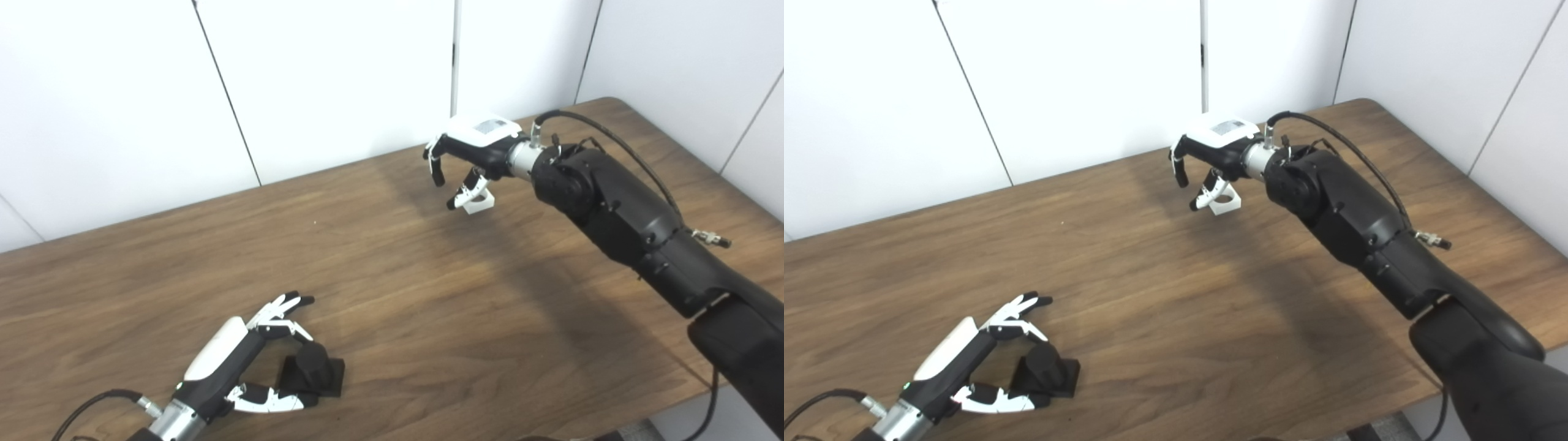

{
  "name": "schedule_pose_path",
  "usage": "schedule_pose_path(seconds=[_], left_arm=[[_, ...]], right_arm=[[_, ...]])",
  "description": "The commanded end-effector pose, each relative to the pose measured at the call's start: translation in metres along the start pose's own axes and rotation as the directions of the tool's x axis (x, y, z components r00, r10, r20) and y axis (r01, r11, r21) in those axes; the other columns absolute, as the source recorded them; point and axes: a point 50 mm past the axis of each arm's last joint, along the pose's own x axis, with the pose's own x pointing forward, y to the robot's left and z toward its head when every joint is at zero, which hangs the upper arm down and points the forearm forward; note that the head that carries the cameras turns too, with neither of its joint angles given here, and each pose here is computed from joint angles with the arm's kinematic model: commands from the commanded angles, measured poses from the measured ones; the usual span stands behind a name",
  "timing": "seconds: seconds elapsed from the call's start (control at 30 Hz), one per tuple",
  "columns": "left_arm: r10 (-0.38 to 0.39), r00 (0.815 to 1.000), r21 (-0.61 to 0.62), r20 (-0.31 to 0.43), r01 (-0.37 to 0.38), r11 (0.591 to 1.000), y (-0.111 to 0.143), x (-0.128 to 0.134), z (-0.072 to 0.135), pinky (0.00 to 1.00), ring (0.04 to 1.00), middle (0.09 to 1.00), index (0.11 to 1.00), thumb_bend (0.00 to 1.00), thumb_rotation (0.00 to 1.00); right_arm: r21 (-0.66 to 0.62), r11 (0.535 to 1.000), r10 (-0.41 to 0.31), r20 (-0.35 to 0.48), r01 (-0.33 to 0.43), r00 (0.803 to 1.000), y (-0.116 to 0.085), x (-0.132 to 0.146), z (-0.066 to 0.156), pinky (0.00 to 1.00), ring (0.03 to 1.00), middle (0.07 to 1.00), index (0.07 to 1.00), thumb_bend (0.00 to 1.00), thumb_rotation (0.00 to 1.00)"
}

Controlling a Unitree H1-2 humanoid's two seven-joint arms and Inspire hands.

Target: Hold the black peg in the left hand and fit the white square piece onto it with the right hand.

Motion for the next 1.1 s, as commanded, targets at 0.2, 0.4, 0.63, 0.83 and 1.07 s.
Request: schedule_pose_path(seconds=[0.2, 0.4, 0.63, 0.83, 1.07], left_arm=[[-0.066, 0.995, 0.037, -0.077, 0.069, 0.997, -0.007, -0.007, -0.011, 1.00, 0.998, 0.939, 0.493, 0.52, 0.06], [-0.071, 0.994, 0.034, -0.078, 0.074, 0.997, -0.007, -0.007, -0.011, 1.00, 1.000, 0.945, 0.493, 0.52, 0.06], [-0.068, 0.995, 0.028, -0.073, 0.070, 0.997, -0.010, -0.007, -0.012, 1.00, 0.996, 0.940, 0.492, 0.52, 0.06], [-0.068, 0.995, 0.032, -0.075, 0.071, 0.997, -0.010, -0.008, -0.012, 0.99, 0.995, 0.938, 0.493, 0.52, 0.06], [-0.075, 0.994, 0.034, -0.078, 0.077, 0.996, -0.010, -0.009, -0.012, 0.98, 0.997, 0.940, 0.493, 0.52, 0.06]], right_arm=[[-0.030, 0.997, -0.077, 0.023, 0.077, 0.997, -0.032, -0.001, -0.001, 0.78, 0.834, 0.794, 0.484, 0.52, 0.14], [-0.043, 0.999, 0.026, -0.062, -0.029, 0.998, -0.036, 0.003, -0.008, 0.85, 0.899, 0.890, 0.754, 0.77, 0.25], [-0.039, 0.994, 0.095, -0.162, -0.103, 0.982, -0.038, 0.007, -0.022, 0.83, 0.925, 0.939, 0.881, 0.91, 0.29], [-0.023, 0.991, 0.121, -0.216, -0.129, 0.969, -0.034, 0.008, -0.037, 0.80, 0.926, 0.940, 0.866, 0.93, 0.29], [-0.013, 0.986, 0.154, -0.269, -0.164, 0.951, -0.027, 0.007, -0.048, 0.86, 0.939, 0.950, 0.875, 0.91, 0.30]])
